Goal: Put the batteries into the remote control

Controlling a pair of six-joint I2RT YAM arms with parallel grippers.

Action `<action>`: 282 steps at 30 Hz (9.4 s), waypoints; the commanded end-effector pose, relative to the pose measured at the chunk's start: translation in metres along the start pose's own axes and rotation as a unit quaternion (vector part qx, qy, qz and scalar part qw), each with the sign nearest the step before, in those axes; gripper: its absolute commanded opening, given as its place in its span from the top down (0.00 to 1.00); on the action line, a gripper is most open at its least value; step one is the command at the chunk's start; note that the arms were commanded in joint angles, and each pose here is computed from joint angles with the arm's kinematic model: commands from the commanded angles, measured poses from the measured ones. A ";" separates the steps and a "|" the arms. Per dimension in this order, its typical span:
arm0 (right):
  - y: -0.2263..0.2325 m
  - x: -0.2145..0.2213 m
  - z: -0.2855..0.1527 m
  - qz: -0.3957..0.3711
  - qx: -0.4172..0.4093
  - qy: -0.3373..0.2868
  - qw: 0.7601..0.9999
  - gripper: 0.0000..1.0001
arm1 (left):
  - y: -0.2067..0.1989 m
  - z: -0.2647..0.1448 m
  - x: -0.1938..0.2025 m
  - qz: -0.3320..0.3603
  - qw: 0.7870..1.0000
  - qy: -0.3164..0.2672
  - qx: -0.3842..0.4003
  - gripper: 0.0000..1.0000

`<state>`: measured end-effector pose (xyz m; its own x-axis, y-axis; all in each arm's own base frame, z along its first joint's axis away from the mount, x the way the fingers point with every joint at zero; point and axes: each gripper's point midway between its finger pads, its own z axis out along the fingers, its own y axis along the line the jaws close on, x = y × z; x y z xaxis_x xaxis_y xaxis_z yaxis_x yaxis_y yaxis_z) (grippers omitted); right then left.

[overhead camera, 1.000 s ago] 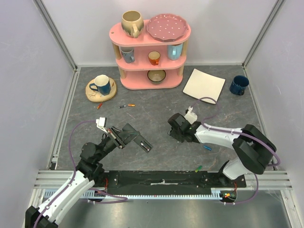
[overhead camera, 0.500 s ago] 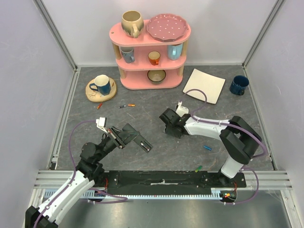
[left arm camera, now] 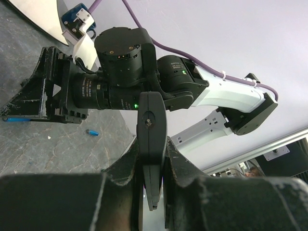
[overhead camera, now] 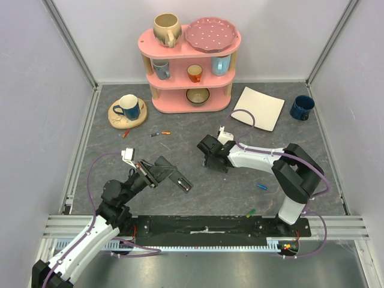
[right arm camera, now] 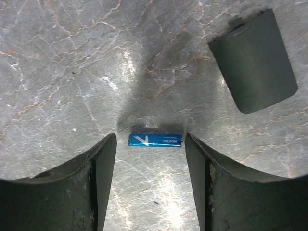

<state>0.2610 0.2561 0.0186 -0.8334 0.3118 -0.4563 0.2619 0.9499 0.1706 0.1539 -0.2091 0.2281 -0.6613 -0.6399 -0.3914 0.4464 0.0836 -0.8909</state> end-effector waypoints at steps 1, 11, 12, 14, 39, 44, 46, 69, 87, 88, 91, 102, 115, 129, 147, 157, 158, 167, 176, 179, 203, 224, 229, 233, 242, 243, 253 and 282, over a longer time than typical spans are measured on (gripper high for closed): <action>-0.029 0.008 0.000 -0.045 0.060 0.010 0.997 0.33 | 0.047 -0.013 0.026 -0.012 0.999 0.030 -0.038 0.98; -0.005 -0.054 -0.063 -0.222 -0.023 -0.090 0.971 0.30 | 0.046 -0.013 0.025 -0.008 0.999 0.028 -0.035 0.98; -0.004 -0.057 -0.063 -0.274 -0.029 -0.094 0.957 0.30 | 0.047 -0.013 0.026 -0.009 0.999 0.029 -0.037 0.98; -0.008 -0.048 -0.058 -0.319 -0.043 -0.083 0.943 0.30 | 0.046 -0.013 0.026 -0.009 0.999 0.028 -0.035 0.98; -0.013 0.004 -0.008 -0.515 -0.118 0.005 0.849 0.50 | 0.059 -0.014 0.027 -0.010 0.998 0.028 -0.057 0.98; -0.017 0.007 -0.006 -0.502 -0.124 0.017 0.856 0.57 | 0.060 -0.013 0.027 -0.009 0.998 0.026 -0.060 0.98; -0.017 0.009 -0.006 -0.494 -0.129 0.020 0.860 0.59 | 0.061 -0.014 0.027 -0.010 0.998 0.027 -0.061 0.98; -0.039 0.032 -0.007 -0.481 -0.121 0.074 0.865 0.71 | 0.066 -0.014 0.028 -0.014 0.997 0.026 -0.067 0.98; -0.020 0.021 -0.001 -0.392 -0.099 0.056 0.913 0.69 | 0.065 -0.014 0.029 -0.013 0.997 0.029 -0.065 0.98; -0.023 0.021 -0.002 -0.393 -0.097 0.058 0.913 0.68 | 0.065 -0.014 0.028 -0.013 0.997 0.027 -0.066 0.98; -0.028 0.023 -0.004 -0.398 -0.094 0.061 0.910 0.62 | 0.064 -0.014 0.028 -0.013 0.997 0.027 -0.066 0.98; -0.041 0.029 -0.010 -0.406 -0.090 0.073 0.907 0.65 | 0.064 -0.013 0.028 -0.011 0.997 0.029 -0.067 0.98; -0.042 0.037 -0.006 -0.418 -0.087 0.106 0.898 0.82 | 0.064 -0.013 0.028 -0.010 0.997 0.027 -0.065 0.98; -0.023 -0.004 -0.098 -0.399 -0.115 0.093 0.905 1.00 | 0.051 -0.005 0.016 -0.017 0.999 0.002 -0.039 0.98; 0.018 -0.011 -0.233 -0.497 -0.252 0.073 0.827 1.00 | 0.042 0.028 0.013 -0.081 0.996 0.022 -0.008 0.98; 0.039 0.019 -0.226 -0.518 -0.263 0.119 0.805 1.00 | 0.045 0.032 0.016 -0.076 0.996 0.034 -0.013 0.98; 0.040 0.021 -0.224 -0.518 -0.262 0.121 0.805 1.00 | 0.046 0.032 0.016 -0.077 0.996 0.034 -0.015 0.98; 0.052 0.036 -0.217 -0.508 -0.274 0.146 0.803 1.00 | 0.050 0.032 0.020 -0.080 0.995 0.045 -0.025 0.98; 0.058 0.044 -0.214 -0.503 -0.282 0.161 0.801 1.00 | 0.053 0.029 0.021 -0.075 0.996 0.045 -0.033 0.98; 0.059 0.046 -0.214 -0.502 -0.284 0.164 0.801 1.00 | 0.053 0.029 0.021 -0.075 0.996 0.046 -0.033 0.98; 0.053 0.053 -0.195 -0.501 -0.264 0.170 0.806 1.00 | 0.047 0.023 0.024 -0.069 0.996 0.050 -0.023 0.98; 0.064 0.043 -0.189 -0.507 -0.251 0.157 0.809 1.00 | 0.045 0.017 0.027 -0.066 0.996 0.056 -0.019 0.98; 0.067 0.037 -0.188 -0.506 -0.248 0.149 0.813 1.00 | 0.045 0.017 0.028 -0.066 0.996 0.056 -0.019 0.98; 0.069 0.033 -0.186 -0.506 -0.248 0.146 0.813 1.00 | 0.044 0.017 0.027 -0.067 0.996 0.055 -0.018 0.98; 0.068 0.031 -0.181 -0.506 -0.241 0.149 0.814 1.00 | 0.044 0.017 0.026 -0.068 0.996 0.053 -0.019 0.98; 0.067 0.031 -0.181 -0.507 -0.240 0.150 0.814 0.99 | 0.044 0.017 0.026 -0.069 0.996 0.050 -0.019 0.98; 0.057 0.034 -0.183 -0.514 -0.231 0.164 0.810 0.93 | 0.042 0.022 0.020 -0.073 0.996 0.039 -0.022 0.98; 0.058 0.032 -0.184 -0.514 -0.229 0.163 0.810 0.76 | 0.046 0.024 0.020 -0.064 0.996 0.045 -0.034 0.98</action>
<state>0.1456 0.3230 0.1730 -0.6099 -0.7264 -0.3167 -0.7925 0.5591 0.2437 0.1927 -0.2374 0.1855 -0.7416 -0.6126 -0.2734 0.2778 0.0904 -0.9564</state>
